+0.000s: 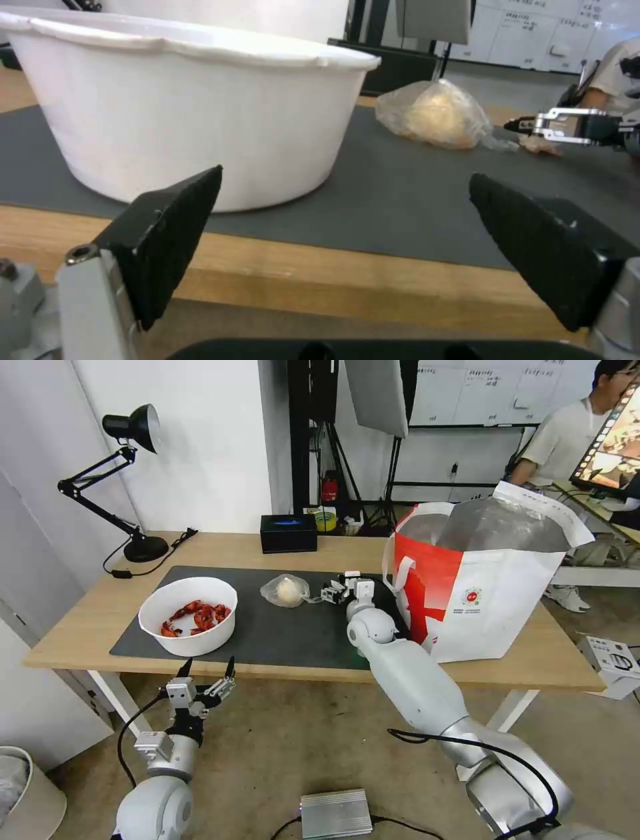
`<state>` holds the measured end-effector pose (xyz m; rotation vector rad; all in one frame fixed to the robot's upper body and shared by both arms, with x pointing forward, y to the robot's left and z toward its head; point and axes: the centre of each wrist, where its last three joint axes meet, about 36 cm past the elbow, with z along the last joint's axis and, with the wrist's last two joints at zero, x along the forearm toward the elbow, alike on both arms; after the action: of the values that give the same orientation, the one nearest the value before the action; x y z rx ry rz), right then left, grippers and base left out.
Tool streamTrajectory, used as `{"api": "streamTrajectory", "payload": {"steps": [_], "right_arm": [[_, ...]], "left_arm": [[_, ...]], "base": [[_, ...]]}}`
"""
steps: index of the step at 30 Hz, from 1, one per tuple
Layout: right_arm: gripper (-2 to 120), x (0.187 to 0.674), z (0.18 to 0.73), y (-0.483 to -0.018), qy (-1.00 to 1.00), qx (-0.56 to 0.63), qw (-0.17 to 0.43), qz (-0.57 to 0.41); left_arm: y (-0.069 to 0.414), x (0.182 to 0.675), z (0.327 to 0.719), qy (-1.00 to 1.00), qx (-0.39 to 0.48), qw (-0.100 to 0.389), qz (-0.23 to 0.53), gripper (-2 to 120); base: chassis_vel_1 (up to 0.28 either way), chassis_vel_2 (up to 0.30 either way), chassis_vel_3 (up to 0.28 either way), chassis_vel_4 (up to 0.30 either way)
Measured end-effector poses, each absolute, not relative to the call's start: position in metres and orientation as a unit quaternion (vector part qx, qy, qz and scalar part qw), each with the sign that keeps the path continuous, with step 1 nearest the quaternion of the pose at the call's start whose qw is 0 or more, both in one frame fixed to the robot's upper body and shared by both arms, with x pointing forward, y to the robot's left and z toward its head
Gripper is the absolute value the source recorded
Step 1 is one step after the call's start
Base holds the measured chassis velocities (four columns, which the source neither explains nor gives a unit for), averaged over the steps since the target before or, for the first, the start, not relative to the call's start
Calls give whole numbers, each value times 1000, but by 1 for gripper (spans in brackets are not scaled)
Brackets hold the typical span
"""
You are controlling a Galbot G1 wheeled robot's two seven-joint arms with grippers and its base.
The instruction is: Pick up the trash from the table and place it into the takeout bag.
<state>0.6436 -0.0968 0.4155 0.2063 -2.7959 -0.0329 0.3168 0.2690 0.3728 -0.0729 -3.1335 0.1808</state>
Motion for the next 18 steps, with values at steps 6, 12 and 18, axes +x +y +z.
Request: {"api": "streamTrajectory", "payload": {"steps": [6,12,18], "right_arm": [[100,643,409,-97,-982,70,174,-8],[89,644,409,-99,-981,68,180,-7],[68,644,408,-101,-980,61,188,-11]], "left_arm": [[269,319,371,-998,-24,2,57,100],[266,319,369,-998,-27,4,58,100],[264,316,367,-998,-27,7,57,100]], "base": [[0,0,0,0],[0,0,0,0],[0,0,0,0]]}}
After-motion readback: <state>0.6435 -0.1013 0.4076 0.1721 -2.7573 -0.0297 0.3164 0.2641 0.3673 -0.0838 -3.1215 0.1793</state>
